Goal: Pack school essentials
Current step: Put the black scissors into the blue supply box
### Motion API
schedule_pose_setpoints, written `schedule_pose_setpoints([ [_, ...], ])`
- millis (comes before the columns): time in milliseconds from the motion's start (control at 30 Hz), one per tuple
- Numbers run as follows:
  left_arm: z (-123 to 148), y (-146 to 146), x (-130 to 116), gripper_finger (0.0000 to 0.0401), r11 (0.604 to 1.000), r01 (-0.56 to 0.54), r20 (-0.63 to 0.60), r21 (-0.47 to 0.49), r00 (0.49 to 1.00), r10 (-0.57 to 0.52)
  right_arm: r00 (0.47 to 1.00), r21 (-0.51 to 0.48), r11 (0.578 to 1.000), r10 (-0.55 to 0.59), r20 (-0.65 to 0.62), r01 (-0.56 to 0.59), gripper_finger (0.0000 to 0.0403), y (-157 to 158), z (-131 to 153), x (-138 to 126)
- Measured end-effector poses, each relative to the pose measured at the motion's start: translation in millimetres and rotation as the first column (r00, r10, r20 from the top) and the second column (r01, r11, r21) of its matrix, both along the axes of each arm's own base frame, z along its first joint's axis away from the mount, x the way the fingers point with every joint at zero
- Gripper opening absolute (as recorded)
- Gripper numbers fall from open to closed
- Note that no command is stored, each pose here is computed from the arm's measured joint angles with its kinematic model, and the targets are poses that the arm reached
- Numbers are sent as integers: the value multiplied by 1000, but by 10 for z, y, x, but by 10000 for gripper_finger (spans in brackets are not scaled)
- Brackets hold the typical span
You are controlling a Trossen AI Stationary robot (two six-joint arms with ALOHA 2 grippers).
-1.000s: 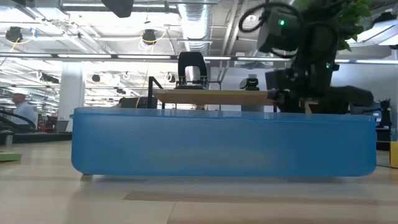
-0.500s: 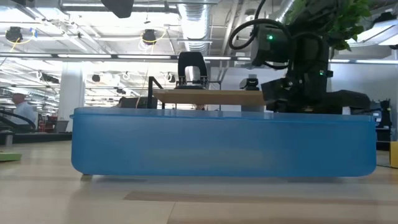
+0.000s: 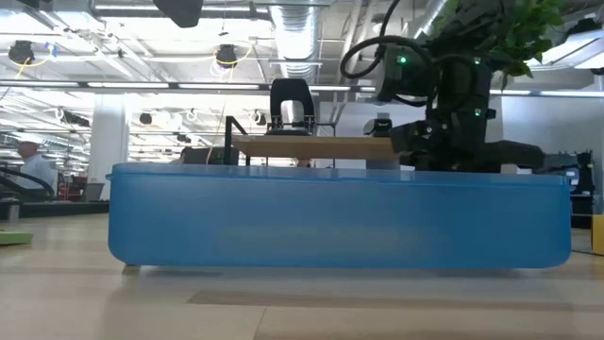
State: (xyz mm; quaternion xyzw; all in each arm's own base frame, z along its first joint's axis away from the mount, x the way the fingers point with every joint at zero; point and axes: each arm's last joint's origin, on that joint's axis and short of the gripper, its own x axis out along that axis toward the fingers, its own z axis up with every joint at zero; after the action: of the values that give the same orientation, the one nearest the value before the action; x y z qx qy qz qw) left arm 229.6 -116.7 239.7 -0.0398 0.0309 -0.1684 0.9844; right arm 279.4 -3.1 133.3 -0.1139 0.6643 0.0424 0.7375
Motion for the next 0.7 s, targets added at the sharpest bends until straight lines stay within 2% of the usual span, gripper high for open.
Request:
schedule_pose_setpoints([
  [333, 0, -1, 0, 103, 1000, 1, 0, 1, 1000, -1, 997, 2, 1000, -18, -78, 19, 136, 2, 212, 66],
  [600, 0, 0, 0, 103, 1000, 0, 0, 1, 1000, 0, 992, 12, 999, -44, -118, 46, 65, 6, 292, 55],
  [700, 0, -1, 0, 103, 1000, 1, 0, 2, 1000, -1, 992, 12, 999, -42, -120, 44, 52, 1, 295, 53],
])
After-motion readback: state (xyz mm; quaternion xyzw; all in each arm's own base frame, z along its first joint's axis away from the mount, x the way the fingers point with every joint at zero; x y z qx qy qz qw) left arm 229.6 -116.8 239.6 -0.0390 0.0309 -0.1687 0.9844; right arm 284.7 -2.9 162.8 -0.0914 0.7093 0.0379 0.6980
